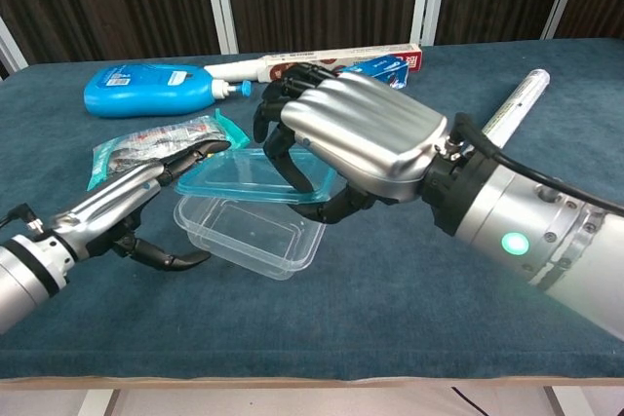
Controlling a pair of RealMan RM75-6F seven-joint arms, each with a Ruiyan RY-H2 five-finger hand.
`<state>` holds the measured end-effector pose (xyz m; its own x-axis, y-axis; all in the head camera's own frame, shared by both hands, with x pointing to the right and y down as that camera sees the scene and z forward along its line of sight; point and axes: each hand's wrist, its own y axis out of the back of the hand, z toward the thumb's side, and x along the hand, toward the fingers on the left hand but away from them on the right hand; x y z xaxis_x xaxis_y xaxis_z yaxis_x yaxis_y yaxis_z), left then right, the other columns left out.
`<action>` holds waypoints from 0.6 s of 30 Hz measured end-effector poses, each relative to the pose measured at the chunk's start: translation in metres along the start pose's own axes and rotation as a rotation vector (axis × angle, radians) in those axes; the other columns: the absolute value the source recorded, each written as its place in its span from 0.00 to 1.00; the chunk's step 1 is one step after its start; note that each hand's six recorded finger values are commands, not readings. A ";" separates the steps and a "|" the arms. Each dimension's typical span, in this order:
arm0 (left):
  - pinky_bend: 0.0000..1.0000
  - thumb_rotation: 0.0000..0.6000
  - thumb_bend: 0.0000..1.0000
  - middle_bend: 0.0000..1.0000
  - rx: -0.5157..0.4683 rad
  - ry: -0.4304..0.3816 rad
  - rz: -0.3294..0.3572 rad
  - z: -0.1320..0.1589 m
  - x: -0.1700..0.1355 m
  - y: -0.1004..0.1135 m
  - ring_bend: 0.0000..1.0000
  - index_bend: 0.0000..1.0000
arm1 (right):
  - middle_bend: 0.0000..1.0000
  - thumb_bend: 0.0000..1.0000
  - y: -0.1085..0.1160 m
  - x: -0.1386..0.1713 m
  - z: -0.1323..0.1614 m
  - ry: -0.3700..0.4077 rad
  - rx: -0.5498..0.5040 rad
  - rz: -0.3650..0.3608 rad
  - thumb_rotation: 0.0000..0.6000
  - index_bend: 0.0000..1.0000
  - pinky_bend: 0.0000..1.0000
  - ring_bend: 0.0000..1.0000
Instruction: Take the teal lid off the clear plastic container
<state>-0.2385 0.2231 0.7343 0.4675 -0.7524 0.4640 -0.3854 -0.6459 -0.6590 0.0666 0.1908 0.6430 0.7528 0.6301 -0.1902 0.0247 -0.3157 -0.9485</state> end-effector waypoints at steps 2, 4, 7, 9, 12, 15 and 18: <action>0.00 1.00 0.30 0.00 -0.021 0.012 0.011 -0.003 0.001 0.004 0.00 0.00 | 0.28 0.50 0.002 0.001 -0.002 -0.003 -0.001 -0.002 1.00 0.86 0.09 0.11; 0.00 1.00 0.30 0.00 -0.042 0.026 0.023 -0.009 0.002 0.008 0.00 0.00 | 0.28 0.50 0.005 0.001 -0.005 -0.007 -0.001 -0.007 1.00 0.86 0.09 0.11; 0.00 1.00 0.30 0.00 -0.064 0.047 0.043 -0.020 0.005 0.016 0.00 0.00 | 0.28 0.50 0.010 0.002 -0.008 -0.012 -0.005 -0.015 1.00 0.86 0.09 0.11; 0.00 1.00 0.30 0.00 -0.062 0.059 0.058 -0.027 0.006 0.021 0.00 0.00 | 0.28 0.50 0.014 0.003 -0.011 -0.014 0.000 -0.022 1.00 0.86 0.09 0.11; 0.00 1.00 0.30 0.00 -0.050 0.076 0.088 -0.038 0.005 0.032 0.00 0.00 | 0.28 0.50 0.020 0.005 -0.016 -0.022 0.012 -0.032 1.00 0.86 0.09 0.11; 0.00 1.00 0.32 0.00 -0.019 0.088 0.120 -0.049 0.000 0.047 0.00 0.00 | 0.28 0.50 0.027 0.011 -0.028 -0.038 0.042 -0.042 1.00 0.86 0.09 0.11; 0.00 1.00 0.33 0.00 0.024 0.104 0.154 -0.062 -0.010 0.068 0.00 0.00 | 0.28 0.50 0.035 0.022 -0.048 -0.068 0.086 -0.048 1.00 0.86 0.09 0.11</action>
<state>-0.3185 0.1785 0.7216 0.3196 -0.8522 0.4142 -0.4260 -0.5197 -0.7406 0.1160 0.1597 0.6182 0.7059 0.6905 -0.1579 0.0011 -0.2240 -0.9746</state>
